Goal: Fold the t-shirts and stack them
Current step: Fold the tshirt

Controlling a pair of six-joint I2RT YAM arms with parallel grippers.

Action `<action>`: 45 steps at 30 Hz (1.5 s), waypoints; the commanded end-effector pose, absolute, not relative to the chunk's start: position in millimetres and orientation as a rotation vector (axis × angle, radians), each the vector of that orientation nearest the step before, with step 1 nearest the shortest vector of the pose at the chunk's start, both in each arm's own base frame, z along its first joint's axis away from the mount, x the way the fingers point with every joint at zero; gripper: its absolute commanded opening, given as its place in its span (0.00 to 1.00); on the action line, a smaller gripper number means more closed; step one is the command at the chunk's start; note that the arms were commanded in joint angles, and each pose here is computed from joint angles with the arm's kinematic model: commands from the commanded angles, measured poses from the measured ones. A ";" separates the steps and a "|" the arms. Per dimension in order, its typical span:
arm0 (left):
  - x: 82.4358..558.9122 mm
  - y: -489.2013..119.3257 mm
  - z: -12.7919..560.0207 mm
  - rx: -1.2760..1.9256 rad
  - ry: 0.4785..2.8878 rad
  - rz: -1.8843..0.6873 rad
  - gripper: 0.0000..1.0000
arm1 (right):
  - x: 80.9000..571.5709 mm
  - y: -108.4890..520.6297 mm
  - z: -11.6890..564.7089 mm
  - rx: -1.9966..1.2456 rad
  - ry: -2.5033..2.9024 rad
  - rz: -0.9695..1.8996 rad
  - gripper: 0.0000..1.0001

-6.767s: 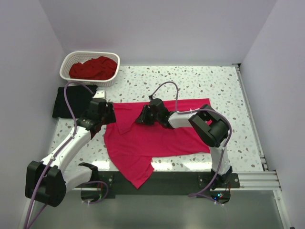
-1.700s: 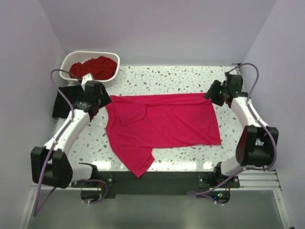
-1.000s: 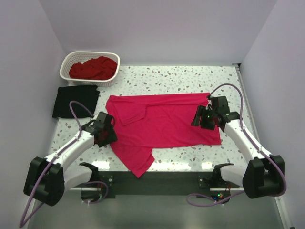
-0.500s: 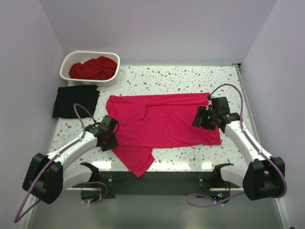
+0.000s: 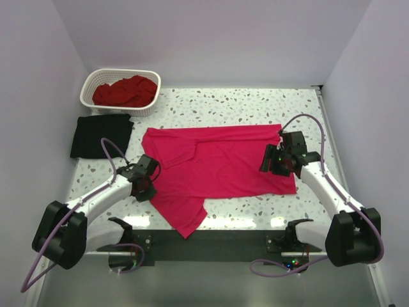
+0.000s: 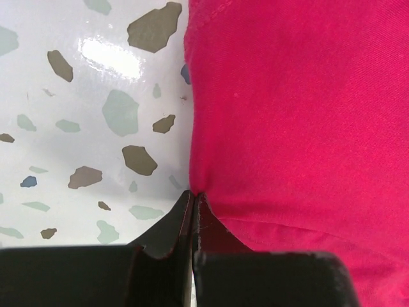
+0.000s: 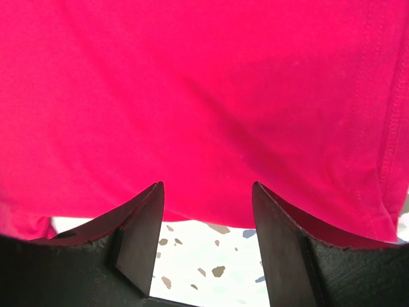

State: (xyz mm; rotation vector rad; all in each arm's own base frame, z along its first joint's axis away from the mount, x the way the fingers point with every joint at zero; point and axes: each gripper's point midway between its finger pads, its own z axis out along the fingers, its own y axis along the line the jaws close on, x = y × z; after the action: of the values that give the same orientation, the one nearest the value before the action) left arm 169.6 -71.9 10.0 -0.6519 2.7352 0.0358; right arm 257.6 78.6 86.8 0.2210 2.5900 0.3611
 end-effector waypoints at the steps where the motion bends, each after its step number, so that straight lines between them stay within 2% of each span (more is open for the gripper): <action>1: 177.0 -71.8 13.5 -0.610 2.727 0.064 0.00 | 255.8 60.9 82.1 0.260 2.622 0.224 0.61; 9: 198.5 -65.6 37.7 -0.500 2.659 0.114 0.00 | 244.5 23.1 74.7 0.404 2.681 -0.040 0.61; 11: 198.0 -65.2 37.6 -0.480 2.661 0.113 0.00 | 243.7 13.6 68.4 0.457 2.697 -0.060 0.56; 12: 200.3 -67.3 40.2 -0.473 2.649 0.091 0.00 | 242.7 9.6 65.0 0.477 2.704 -0.062 0.50; 15: 203.1 -69.6 45.9 -0.451 2.627 0.057 0.00 | 240.9 -8.3 55.9 0.645 2.715 0.014 0.44; 22: 207.8 -76.3 54.5 -0.395 2.601 -0.014 0.00 | 237.1 -37.2 46.5 0.778 2.701 -0.107 0.42; 31: 210.4 -82.1 58.2 -0.359 2.584 -0.066 0.00 | 239.3 -39.0 28.4 0.801 2.757 -0.084 0.42; 36: 211.2 -85.6 62.1 -0.345 2.577 -0.097 0.00 | 238.1 -38.3 28.0 0.801 2.771 -0.082 0.35; 45: 212.3 -85.0 66.1 -0.341 2.562 -0.101 0.00 | 244.9 -30.5 35.4 0.778 2.761 -0.005 0.35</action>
State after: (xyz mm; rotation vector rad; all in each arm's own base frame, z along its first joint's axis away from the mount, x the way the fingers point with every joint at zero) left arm 197.8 -77.7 50.5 -0.3611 2.6320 -0.0438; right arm 229.2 -31.7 21.9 0.7984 2.8072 -0.0539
